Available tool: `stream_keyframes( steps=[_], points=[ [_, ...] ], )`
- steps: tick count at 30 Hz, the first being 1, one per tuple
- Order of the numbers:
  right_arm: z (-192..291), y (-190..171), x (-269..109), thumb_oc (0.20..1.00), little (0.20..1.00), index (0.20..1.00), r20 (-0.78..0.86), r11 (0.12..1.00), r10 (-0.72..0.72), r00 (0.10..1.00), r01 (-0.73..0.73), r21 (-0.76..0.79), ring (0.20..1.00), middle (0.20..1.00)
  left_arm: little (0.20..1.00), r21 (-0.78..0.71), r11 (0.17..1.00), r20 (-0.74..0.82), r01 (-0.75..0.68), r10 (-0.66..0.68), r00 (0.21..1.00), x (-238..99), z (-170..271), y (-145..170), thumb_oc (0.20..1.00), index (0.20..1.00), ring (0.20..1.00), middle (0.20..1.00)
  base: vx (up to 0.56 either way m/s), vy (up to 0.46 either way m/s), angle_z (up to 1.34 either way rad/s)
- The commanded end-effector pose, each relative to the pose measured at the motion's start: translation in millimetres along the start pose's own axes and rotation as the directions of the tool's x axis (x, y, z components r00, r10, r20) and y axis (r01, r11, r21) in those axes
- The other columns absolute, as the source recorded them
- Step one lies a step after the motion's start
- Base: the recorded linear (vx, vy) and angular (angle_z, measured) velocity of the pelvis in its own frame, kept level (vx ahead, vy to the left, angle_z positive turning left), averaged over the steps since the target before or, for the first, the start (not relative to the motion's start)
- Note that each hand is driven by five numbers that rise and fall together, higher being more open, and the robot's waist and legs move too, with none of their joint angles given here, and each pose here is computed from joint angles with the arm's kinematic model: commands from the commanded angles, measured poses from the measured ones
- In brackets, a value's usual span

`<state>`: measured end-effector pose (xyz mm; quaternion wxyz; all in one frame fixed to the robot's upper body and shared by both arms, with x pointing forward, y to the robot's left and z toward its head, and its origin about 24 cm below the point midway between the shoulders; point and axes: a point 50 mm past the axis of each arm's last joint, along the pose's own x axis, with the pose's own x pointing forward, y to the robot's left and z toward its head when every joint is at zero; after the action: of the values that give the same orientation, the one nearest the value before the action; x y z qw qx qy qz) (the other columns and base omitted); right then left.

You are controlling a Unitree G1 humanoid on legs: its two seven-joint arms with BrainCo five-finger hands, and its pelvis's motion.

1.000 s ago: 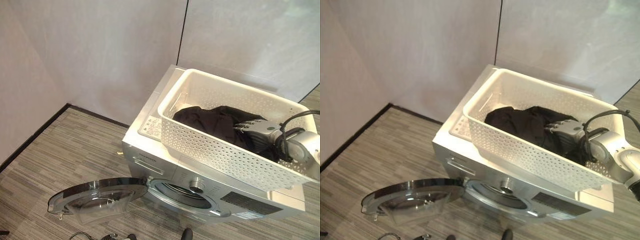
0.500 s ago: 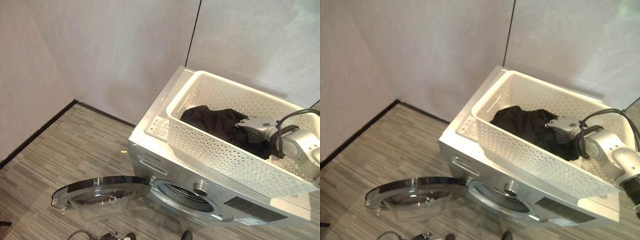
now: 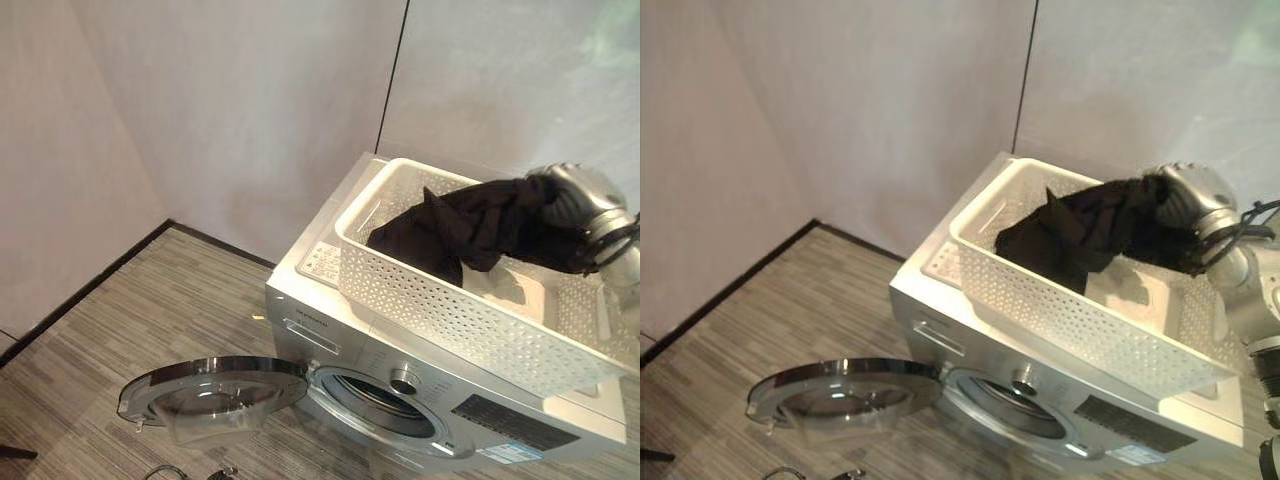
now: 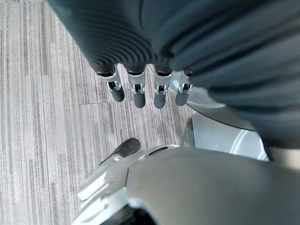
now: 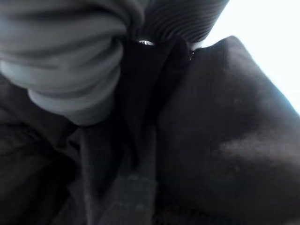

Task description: Grab the laundry basket,head to the washer,open it,put in the laundry and shut it.

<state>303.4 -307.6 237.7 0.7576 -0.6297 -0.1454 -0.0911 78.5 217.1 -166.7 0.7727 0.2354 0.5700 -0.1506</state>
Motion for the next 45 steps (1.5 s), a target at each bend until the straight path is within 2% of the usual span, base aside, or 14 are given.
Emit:
stream_keyframes(
  steps=[1,5,11,18,21,28,31,32,33,34,37,38,42,45],
  points=[
    [15.9,-50.9,24.3,0.200,0.200,0.200,0.011,0.906,-0.350,0.937,0.336,0.259,0.200,0.200,1.000,0.070,0.997,-0.045,0.014,-0.011,0.999,0.0,-8.1,-8.8,1.000,1.000,1.000,1.000,-0.03,-0.006,0.01],
    [22.9,-62.9,41.0,0.200,0.200,0.200,-0.073,0.721,-0.496,0.865,0.457,0.521,0.200,0.200,1.000,0.026,0.999,-0.072,-0.024,0.026,0.997,-1.3,-15.0,-3.6,1.000,1.000,1.000,1.000,-0.01,-0.001,0.00],
    [49.9,-76.7,61.9,0.200,0.200,0.200,-0.133,0.394,-0.583,0.801,0.422,0.817,0.200,0.200,1.000,-0.071,0.992,-0.130,-0.100,0.090,0.987,-6.4,-31.9,14.3,1.000,1.000,1.000,1.000,-0.01,-0.017,0.09],
    [69.1,-75.9,78.3,0.200,0.200,0.200,-0.205,0.088,-0.569,0.796,0.307,0.948,0.200,0.200,1.000,-0.150,0.979,-0.118,-0.139,0.122,0.986,-16.4,-48.2,42.2,1.000,1.000,1.000,1.000,-0.02,-0.002,0.06],
    [71.4,-72.8,83.8,0.200,0.200,0.200,-0.220,0.023,-0.542,0.811,0.277,0.961,0.200,0.200,1.000,-0.122,0.984,-0.093,-0.132,0.121,0.988,-22.1,-52.1,56.8,1.000,1.000,1.000,1.000,-0.02,0.001,0.13],
    [76.6,-67.8,99.3,0.200,0.200,0.200,-0.276,-0.149,-0.466,0.841,0.233,0.961,0.200,0.200,1.000,0.042,0.938,0.116,-0.345,0.338,0.934,-104.2,-39.7,190.9,1.000,1.000,1.000,1.000,-0.01,-0.006,0.07],
    [69.6,-74.2,98.5,0.200,0.200,0.200,-0.330,-0.222,-0.469,0.819,0.252,0.942,0.200,0.200,1.000,0.067,0.808,0.234,-0.585,0.558,0.796,-165.6,-14.1,253.3,1.000,1.000,1.000,1.000,-0.01,-0.033,0.05],
    [69.1,-82.5,96.4,0.200,0.200,0.200,-0.349,-0.264,-0.493,0.797,0.245,0.933,0.200,0.200,1.000,0.063,0.714,0.295,-0.697,0.654,0.696,-190.2,1.3,274.4,1.000,1.000,1.000,1.000,-0.02,-0.022,0.10],
    [69.3,-82.9,96.4,0.200,0.200,0.200,-0.349,-0.265,-0.494,0.797,0.245,0.933,0.200,0.200,1.000,0.062,0.713,0.295,-0.699,0.656,0.695,-190.7,1.2,274.6,1.000,1.000,1.000,1.000,0.01,-0.032,0.14],
    [74.7,-94.9,93.6,0.200,0.200,0.200,-0.344,-0.288,-0.535,0.772,0.216,0.933,0.200,0.200,1.000,0.000,0.628,0.364,-0.779,0.725,0.584,-206.8,21.6,289.0,1.000,1.000,1.000,1.000,0.00,-0.009,0.10],
    [76.4,-103.2,90.4,0.200,0.200,0.200,-0.342,-0.296,-0.563,0.753,0.203,0.933,0.200,0.200,1.000,-0.033,0.586,0.457,-0.810,0.729,0.509,-222.4,46.2,291.6,1.000,1.000,1.000,1.000,0.00,-0.008,0.04],
    [81.9,-110.5,89.8,0.200,0.200,0.200,-0.331,-0.292,-0.583,0.742,0.188,0.938,0.200,0.200,1.000,-0.126,0.555,0.507,-0.822,0.748,0.428,-232.3,59.9,295.4,1.000,1.000,1.000,1.000,0.00,0.000,0.00],
    [107.3,-118.9,93.0,0.200,0.200,0.200,-0.260,-0.285,-0.610,0.748,0.099,0.953,0.200,0.200,1.000,-0.454,0.591,0.667,-0.667,0.722,0.186,-255.0,109.8,291.7,1.000,1.000,1.000,1.000,0.00,0.000,0.00],
    [124.9,-120.8,96.0,0.200,0.200,0.200,-0.212,-0.283,-0.613,0.761,0.038,0.958,0.200,0.200,1.000,-0.544,0.685,0.757,-0.485,0.650,0.068,-262.6,144.6,275.0,1.000,1.000,1.000,1.000,-0.01,0.010,-0.02]
  ],
)
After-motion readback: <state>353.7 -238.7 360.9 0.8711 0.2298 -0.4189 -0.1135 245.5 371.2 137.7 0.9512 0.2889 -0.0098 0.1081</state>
